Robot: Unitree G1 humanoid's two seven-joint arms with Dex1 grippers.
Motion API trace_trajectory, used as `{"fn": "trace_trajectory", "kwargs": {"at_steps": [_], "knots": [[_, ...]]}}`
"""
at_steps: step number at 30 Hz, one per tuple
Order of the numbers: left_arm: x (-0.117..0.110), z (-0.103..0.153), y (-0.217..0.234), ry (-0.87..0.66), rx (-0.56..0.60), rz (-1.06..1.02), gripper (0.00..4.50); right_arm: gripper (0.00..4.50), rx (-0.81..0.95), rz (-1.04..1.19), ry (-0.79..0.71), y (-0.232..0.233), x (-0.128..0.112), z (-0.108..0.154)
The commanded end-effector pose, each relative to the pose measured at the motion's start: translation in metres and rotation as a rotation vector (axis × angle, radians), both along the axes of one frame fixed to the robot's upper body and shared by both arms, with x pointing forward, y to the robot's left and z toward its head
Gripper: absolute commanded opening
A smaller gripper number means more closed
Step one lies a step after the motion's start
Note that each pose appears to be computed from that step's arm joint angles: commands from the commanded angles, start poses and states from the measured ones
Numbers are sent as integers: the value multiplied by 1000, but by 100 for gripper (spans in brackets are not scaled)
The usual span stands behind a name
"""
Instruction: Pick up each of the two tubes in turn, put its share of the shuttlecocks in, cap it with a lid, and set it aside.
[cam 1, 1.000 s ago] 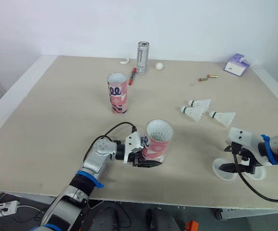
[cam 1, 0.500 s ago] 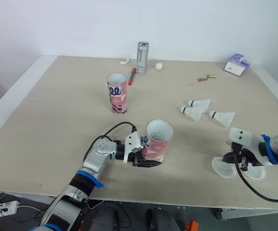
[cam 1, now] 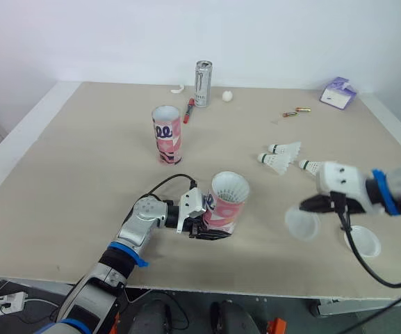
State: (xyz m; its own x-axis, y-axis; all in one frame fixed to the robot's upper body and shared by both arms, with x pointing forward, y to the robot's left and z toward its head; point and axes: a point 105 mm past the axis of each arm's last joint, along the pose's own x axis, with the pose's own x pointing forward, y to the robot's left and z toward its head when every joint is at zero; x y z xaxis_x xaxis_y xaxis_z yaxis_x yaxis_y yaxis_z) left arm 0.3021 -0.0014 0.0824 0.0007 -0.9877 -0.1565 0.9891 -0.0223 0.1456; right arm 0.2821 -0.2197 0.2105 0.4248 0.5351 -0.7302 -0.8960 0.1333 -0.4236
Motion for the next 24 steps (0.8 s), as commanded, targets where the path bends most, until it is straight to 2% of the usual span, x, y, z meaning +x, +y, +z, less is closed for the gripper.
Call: {"fn": "trace_trajectory", "kwargs": {"at_steps": [1, 5, 9, 15, 24], "knots": [[1, -20, 6, 76, 77, 17, 301, 15, -16, 149, -115, 26, -6, 38], [1, -22, 6, 89, 95, 13, 301, 15, 66, 330, -215, 73, -11, 85], [0, -24, 7, 93, 104, 12, 301, 15, 101, 437, -188, 101, -17, 97], [0, -25, 7, 98, 104, 19, 301, 15, 89, 549, -171, 132, -12, 86], [-3, -27, 9, 101, 100, 27, 301, 15, 15, 570, -204, 134, 6, 71]]}}
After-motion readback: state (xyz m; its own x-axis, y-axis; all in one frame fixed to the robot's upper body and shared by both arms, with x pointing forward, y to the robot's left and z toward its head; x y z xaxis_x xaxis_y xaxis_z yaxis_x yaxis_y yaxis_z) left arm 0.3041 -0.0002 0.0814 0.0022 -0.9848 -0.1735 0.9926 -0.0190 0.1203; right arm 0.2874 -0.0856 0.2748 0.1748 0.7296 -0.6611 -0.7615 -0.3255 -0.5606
